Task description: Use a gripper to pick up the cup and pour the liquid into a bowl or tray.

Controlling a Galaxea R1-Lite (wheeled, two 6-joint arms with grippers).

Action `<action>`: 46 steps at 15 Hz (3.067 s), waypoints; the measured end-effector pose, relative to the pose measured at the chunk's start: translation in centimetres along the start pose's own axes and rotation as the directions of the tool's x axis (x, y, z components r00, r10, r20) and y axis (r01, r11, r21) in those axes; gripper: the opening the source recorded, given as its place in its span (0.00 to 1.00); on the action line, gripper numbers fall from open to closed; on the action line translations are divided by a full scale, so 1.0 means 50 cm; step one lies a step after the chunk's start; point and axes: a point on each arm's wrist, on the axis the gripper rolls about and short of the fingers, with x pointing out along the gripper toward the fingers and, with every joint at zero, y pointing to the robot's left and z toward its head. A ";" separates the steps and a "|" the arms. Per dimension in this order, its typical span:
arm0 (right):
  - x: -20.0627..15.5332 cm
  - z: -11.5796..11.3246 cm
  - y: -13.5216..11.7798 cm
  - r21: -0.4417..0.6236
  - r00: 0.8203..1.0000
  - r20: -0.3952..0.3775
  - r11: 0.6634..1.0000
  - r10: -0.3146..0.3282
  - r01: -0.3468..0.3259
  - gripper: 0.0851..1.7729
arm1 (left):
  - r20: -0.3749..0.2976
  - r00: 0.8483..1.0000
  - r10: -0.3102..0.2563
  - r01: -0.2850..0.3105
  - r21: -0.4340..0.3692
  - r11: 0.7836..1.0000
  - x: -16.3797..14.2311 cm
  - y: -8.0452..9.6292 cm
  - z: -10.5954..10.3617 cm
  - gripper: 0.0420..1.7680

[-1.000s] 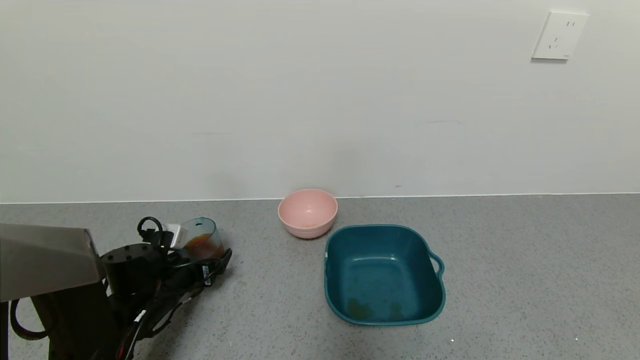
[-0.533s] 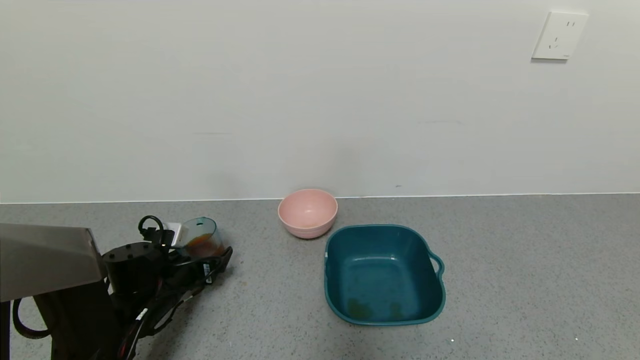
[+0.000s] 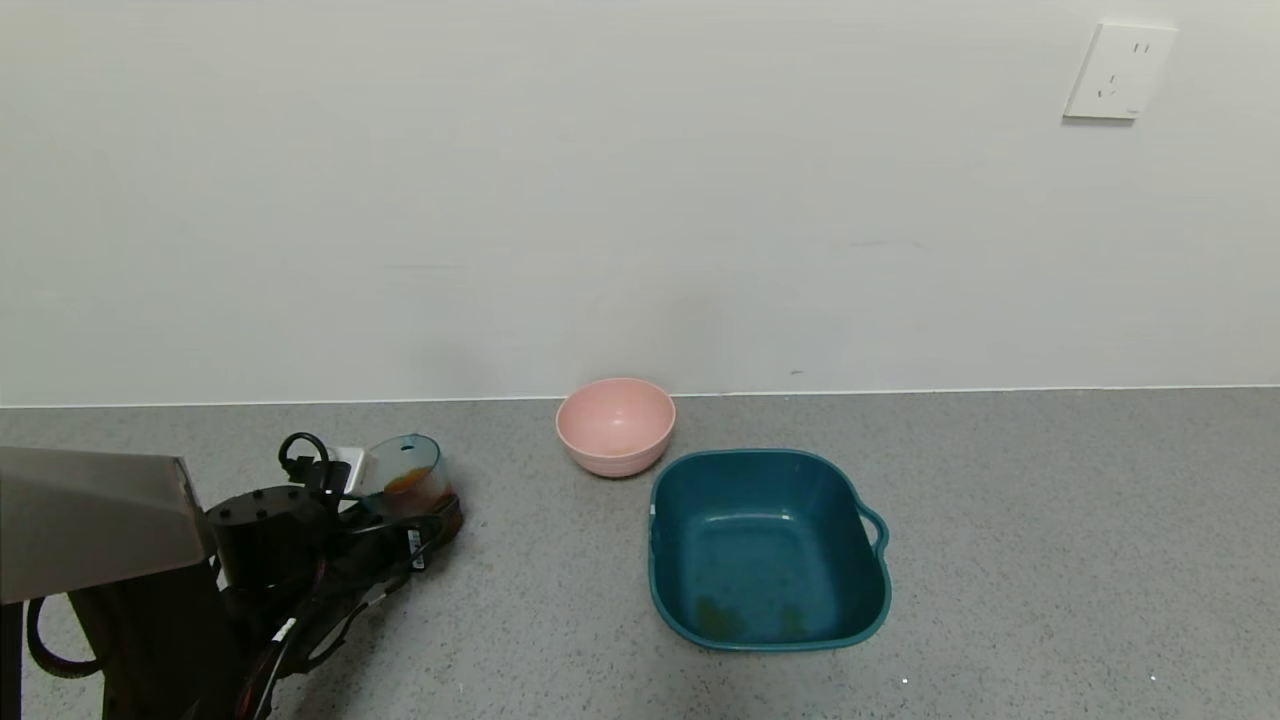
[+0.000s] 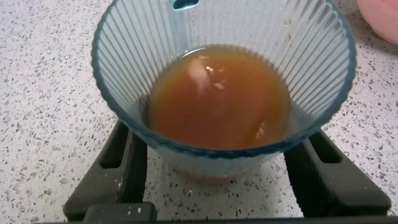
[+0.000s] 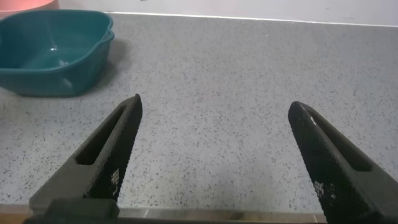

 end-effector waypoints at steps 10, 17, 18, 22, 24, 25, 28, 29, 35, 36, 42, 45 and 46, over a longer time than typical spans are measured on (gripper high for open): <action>0.000 0.000 0.000 0.000 1.000 0.000 1.000 0.000 0.000 0.96 | 0.051 0.999 0.005 -0.005 0.007 1.000 -0.014 0.000 0.031 0.71; 0.000 0.000 0.000 0.000 1.000 0.000 1.000 0.000 0.000 0.96 | -0.016 1.000 -0.003 0.003 0.017 1.000 -0.029 -0.005 0.084 0.71; 0.000 0.000 0.000 0.000 1.000 0.000 1.000 0.000 0.000 0.96 | -0.027 1.000 -0.002 0.003 0.022 1.000 -0.029 -0.007 0.097 0.71; 0.000 0.000 0.000 0.000 1.000 0.000 1.000 0.000 0.000 0.96 | -0.047 0.999 0.006 -0.003 0.069 0.998 -0.028 -0.020 0.168 0.71; 0.000 0.000 0.000 0.000 1.000 0.000 1.000 0.000 0.000 0.96 | -0.040 0.999 0.021 -0.017 0.097 0.995 -0.025 -0.031 0.209 0.71; 0.000 0.000 0.000 0.000 1.000 0.000 1.000 0.000 0.000 0.96 | -0.025 0.999 0.027 -0.024 0.115 0.993 -0.023 -0.036 0.232 0.71; 0.000 0.000 0.000 0.000 1.000 0.000 1.000 0.000 0.000 0.96 | -0.028 0.999 0.044 -0.039 0.162 0.986 -0.011 -0.044 0.279 0.71; 0.000 0.000 0.000 0.001 1.000 0.000 1.000 0.000 0.000 0.96 | -0.036 0.998 0.049 -0.042 0.167 0.985 -0.007 -0.047 0.292 0.71; 0.000 0.000 0.000 0.000 1.000 0.000 1.000 0.000 0.000 0.96 | -0.034 0.997 0.076 -0.064 0.276 0.959 0.026 -0.089 0.339 0.71; 0.000 0.000 0.000 0.000 1.000 0.000 1.000 0.000 0.000 0.96 | -0.035 0.996 0.081 -0.067 0.289 0.955 0.033 -0.097 0.339 0.71; 0.000 0.000 0.000 0.001 1.000 0.000 1.000 0.000 0.000 0.96 | -0.047 0.993 0.111 -0.083 0.406 0.910 0.079 -0.142 0.324 0.71; 0.000 0.000 0.000 0.001 1.000 0.000 1.000 0.000 0.000 0.96 | -0.045 0.990 0.130 -0.094 0.475 0.875 0.094 -0.156 0.321 0.71; 0.000 0.000 0.000 0.000 1.000 0.000 1.000 0.000 0.000 0.96 | -0.045 0.990 0.131 -0.093 0.490 0.867 0.097 -0.162 0.323 0.70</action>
